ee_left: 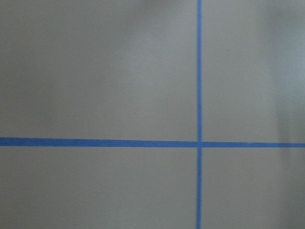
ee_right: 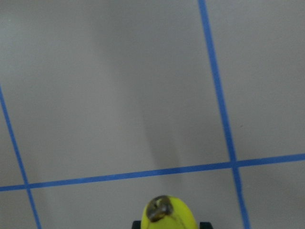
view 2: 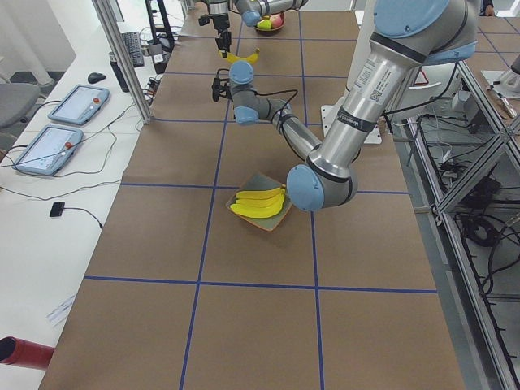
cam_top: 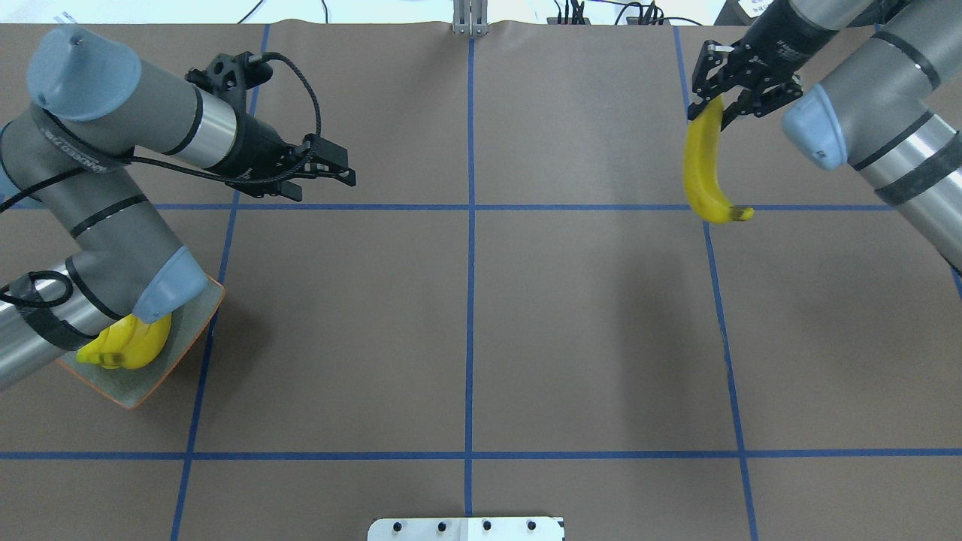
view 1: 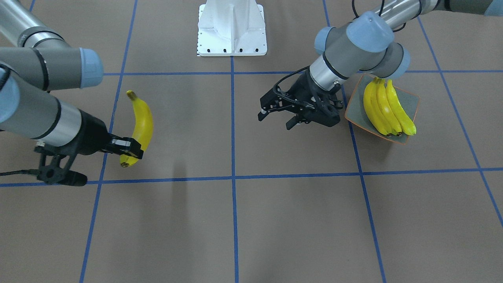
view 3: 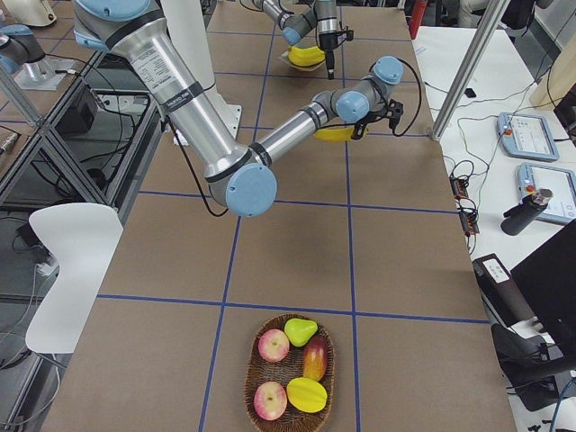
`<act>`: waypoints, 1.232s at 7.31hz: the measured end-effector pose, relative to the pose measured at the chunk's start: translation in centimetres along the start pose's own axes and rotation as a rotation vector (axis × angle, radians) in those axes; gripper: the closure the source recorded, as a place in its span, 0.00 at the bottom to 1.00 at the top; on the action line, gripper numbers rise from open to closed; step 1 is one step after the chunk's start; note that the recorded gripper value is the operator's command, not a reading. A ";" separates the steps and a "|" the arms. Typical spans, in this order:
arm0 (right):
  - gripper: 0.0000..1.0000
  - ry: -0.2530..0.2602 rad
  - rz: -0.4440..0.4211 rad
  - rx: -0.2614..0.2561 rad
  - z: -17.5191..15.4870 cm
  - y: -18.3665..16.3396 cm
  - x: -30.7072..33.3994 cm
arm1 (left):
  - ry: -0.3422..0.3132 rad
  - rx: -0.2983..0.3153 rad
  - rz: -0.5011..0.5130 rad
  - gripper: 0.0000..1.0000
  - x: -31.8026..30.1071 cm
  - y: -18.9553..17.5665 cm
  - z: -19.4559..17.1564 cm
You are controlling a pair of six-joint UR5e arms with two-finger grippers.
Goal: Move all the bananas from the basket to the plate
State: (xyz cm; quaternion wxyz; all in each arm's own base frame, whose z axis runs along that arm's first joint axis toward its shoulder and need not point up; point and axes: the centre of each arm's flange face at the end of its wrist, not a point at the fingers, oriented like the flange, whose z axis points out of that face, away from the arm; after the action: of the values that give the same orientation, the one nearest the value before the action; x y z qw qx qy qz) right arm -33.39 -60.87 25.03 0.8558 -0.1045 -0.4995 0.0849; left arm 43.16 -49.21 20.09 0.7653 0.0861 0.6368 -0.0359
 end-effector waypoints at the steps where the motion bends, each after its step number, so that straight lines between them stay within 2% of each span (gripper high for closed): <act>1: 1.00 0.001 -0.002 -0.006 1.4 2.2 -2.4 | 0.048 0.008 -0.013 0.00 2.0 0.9 0.4; 4: 1.00 -0.005 -0.034 -0.032 3.6 6.4 -5.6 | 0.149 -0.019 -0.022 0.00 6.2 3.5 1.2; 6: 1.00 -0.027 -0.054 -0.042 3.3 8.5 -7.0 | 0.163 -0.032 -0.023 0.00 7.3 5.2 2.5; 9: 1.00 -0.038 -0.070 -0.049 3.2 9.6 -8.3 | 0.183 -0.028 -0.075 0.00 10.0 6.1 4.0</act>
State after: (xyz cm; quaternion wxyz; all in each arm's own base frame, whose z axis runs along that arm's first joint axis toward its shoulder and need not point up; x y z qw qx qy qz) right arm -40.66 -53.41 17.06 0.8459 -0.1060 -0.5208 0.0446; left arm 49.88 -43.39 11.46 0.7032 0.0543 0.7073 -0.0475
